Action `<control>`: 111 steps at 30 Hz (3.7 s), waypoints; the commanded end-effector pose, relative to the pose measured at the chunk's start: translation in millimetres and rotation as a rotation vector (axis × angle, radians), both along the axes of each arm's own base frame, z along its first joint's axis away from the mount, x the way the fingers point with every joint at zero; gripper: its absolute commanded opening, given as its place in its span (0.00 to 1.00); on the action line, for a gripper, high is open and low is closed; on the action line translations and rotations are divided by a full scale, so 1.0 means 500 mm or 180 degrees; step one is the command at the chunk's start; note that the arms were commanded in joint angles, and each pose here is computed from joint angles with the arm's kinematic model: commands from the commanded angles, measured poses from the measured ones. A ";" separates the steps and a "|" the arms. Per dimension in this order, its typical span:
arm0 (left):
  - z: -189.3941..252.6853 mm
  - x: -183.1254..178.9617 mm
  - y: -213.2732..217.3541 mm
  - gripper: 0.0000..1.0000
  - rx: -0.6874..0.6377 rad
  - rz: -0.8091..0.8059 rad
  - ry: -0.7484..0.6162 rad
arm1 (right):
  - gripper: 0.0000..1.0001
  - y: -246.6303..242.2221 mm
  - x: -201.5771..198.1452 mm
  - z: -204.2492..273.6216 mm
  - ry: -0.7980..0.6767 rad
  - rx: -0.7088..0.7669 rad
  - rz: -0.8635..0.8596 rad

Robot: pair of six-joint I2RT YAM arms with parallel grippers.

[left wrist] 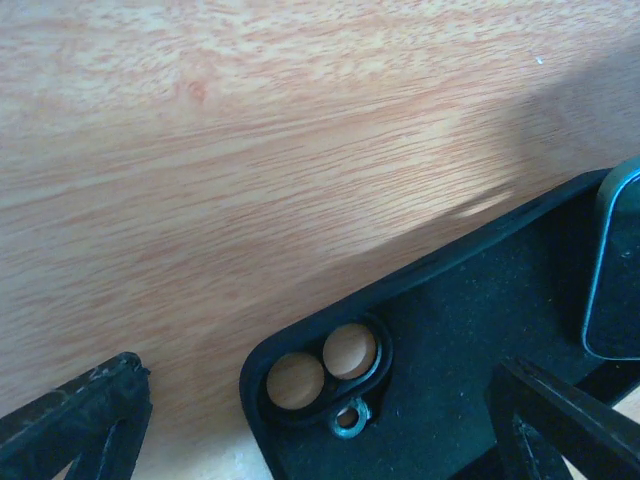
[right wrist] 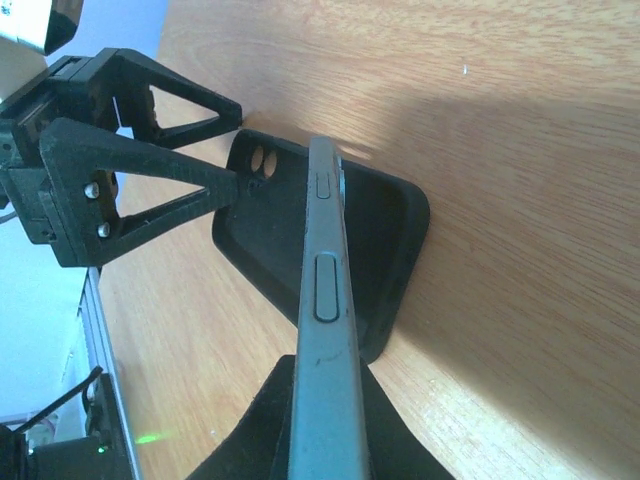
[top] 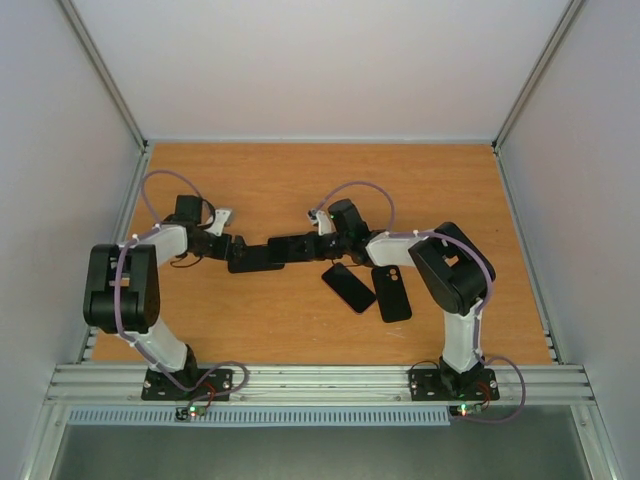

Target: Put the phone into the phone case

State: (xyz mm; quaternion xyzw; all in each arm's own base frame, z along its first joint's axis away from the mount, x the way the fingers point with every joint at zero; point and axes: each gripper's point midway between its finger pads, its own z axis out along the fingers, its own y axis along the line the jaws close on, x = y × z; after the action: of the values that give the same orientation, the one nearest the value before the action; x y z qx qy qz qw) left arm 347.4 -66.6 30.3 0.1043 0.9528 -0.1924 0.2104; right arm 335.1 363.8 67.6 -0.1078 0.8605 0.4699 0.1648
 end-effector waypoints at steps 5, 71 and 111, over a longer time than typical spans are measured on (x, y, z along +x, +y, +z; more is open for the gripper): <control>-0.024 -0.032 -0.034 0.84 0.0017 -0.0293 0.0259 | 0.01 0.002 0.020 0.097 -0.0347 0.0312 -0.0018; -0.005 -0.067 -0.120 0.73 -0.0281 -0.0755 0.0472 | 0.01 -0.030 -0.009 0.083 -0.0319 0.0354 -0.0087; 0.001 -0.080 -0.148 0.71 -0.0495 -0.0859 0.0322 | 0.01 0.046 -0.030 0.019 0.0583 0.0584 -0.0131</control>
State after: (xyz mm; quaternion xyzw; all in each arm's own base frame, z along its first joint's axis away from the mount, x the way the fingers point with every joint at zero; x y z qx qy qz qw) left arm 317.8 -139.0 32.8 0.1990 0.9225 -0.2955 0.1486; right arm 317.9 376.2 63.9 -0.0338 0.8410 0.5286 0.1101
